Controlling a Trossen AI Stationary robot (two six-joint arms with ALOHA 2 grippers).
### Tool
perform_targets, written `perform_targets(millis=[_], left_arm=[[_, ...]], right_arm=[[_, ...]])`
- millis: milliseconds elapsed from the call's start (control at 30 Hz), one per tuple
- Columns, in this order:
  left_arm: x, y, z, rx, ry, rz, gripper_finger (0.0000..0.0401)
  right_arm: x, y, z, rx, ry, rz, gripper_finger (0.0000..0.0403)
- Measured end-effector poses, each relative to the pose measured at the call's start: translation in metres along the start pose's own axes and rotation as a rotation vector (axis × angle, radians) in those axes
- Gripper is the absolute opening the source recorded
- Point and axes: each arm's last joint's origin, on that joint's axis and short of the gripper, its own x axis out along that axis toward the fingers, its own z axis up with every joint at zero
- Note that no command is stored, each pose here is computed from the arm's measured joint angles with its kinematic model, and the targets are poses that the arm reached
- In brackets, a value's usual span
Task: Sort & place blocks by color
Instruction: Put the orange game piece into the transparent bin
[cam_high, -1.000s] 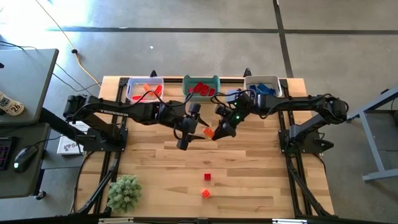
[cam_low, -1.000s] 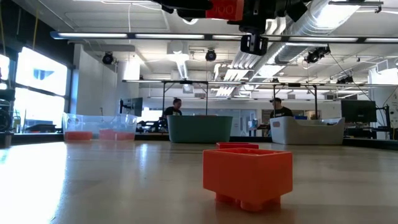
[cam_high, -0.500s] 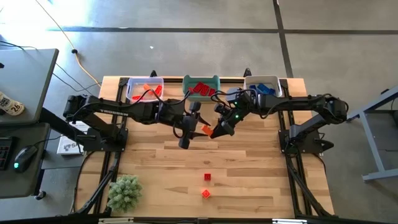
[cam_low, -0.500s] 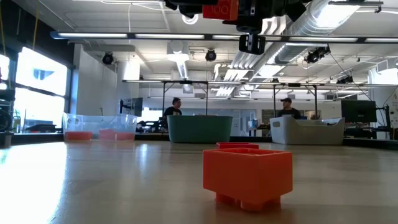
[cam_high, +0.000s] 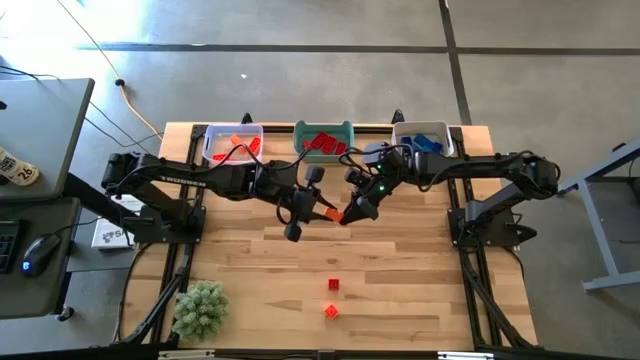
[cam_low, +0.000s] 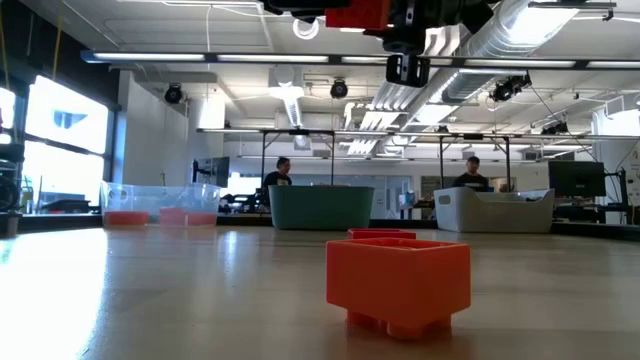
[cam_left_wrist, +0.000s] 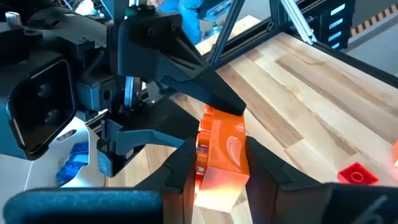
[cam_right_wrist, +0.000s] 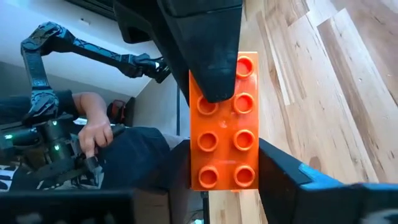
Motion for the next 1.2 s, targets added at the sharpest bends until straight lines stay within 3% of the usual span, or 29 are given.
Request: perform_targets(millis=[167,300,1000,1200], left_arm=[[0.000,0.000,-0.001,0.004,0.012,0.012,0.0076],[0.000,-0.001,-0.005,0.041,0.066,0.011,0.0076],[-0.021,0.012,-0.023,0.031,0.271,0.070,0.0076],[-0.044,0.021,-0.038,0.062,0.522,0.195,0.0076]], right_arm=[[0.000,0.000,0.003,-0.009,-0.046,-0.031,0.0191],[0.000,-0.001,0.002,-0.005,-0.051,-0.046,0.0208],[-0.002,-0.014,-0.004,0.043,-0.102,-0.304,0.0213],[-0.003,-0.016,-0.005,0.054,-0.119,-0.358,0.0213]])
